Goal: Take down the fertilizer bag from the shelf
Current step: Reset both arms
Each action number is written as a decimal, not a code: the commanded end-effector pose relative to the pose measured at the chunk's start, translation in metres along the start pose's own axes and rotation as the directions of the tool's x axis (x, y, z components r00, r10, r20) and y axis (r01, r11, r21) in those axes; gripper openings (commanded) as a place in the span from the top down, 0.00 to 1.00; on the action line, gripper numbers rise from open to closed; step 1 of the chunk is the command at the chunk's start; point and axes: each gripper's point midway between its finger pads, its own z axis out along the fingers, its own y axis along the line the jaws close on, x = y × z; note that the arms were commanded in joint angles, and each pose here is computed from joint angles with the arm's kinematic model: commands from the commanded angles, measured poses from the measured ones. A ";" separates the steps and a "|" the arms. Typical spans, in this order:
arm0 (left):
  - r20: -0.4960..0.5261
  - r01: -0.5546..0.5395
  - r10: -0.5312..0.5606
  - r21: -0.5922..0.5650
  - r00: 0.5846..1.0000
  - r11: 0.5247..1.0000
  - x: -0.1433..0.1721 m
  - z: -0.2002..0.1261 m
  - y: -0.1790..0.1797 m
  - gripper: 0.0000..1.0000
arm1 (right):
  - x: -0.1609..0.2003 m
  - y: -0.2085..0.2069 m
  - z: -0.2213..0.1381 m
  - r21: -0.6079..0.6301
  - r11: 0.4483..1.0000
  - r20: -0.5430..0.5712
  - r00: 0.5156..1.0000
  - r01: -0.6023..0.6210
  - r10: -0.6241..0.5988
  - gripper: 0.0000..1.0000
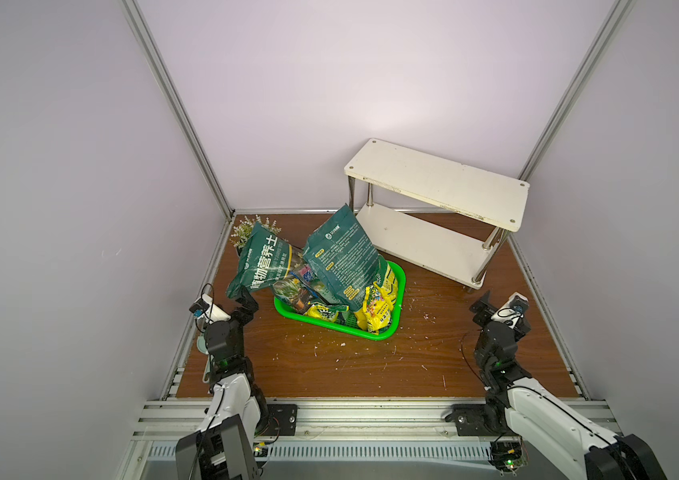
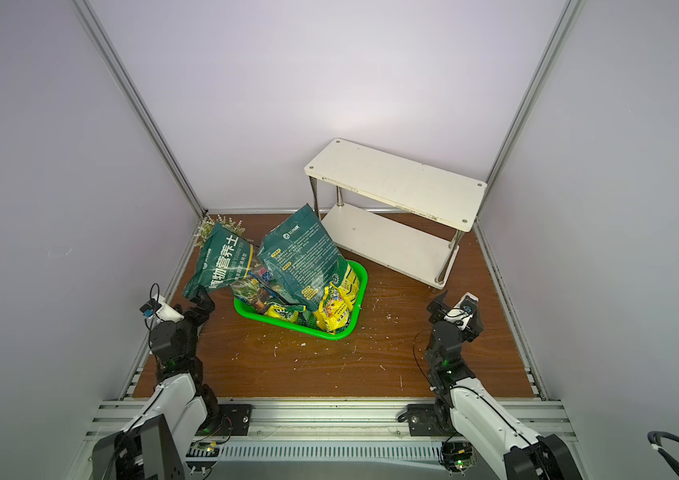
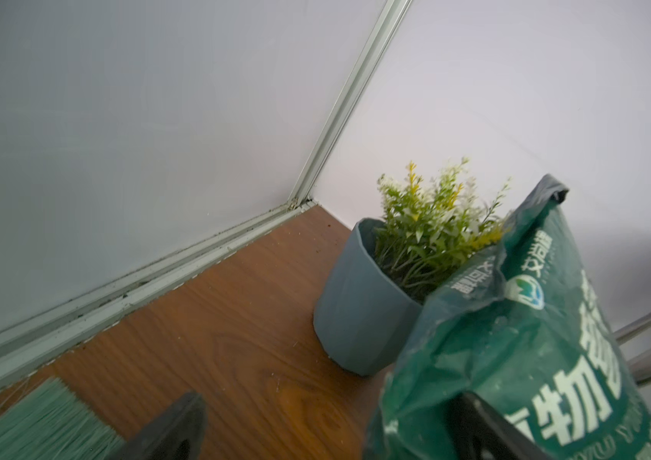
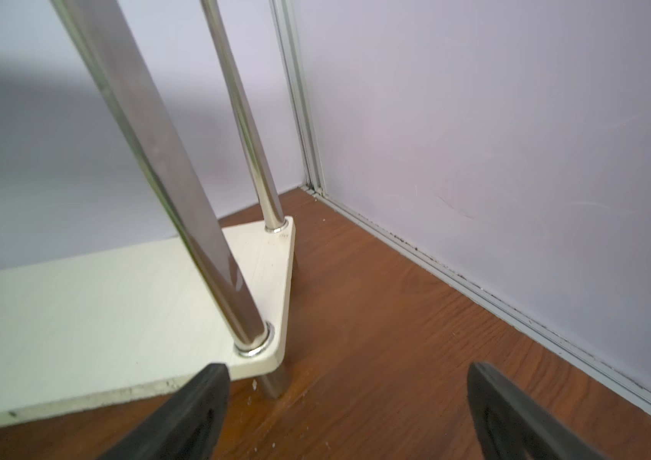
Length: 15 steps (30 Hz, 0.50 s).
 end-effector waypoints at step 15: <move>0.067 -0.082 0.114 -0.372 0.991 0.925 0.010 -0.037 0.071 0.01 | -0.001 0.007 0.023 0.100 0.978 0.005 0.983 0.184 -0.185 0.01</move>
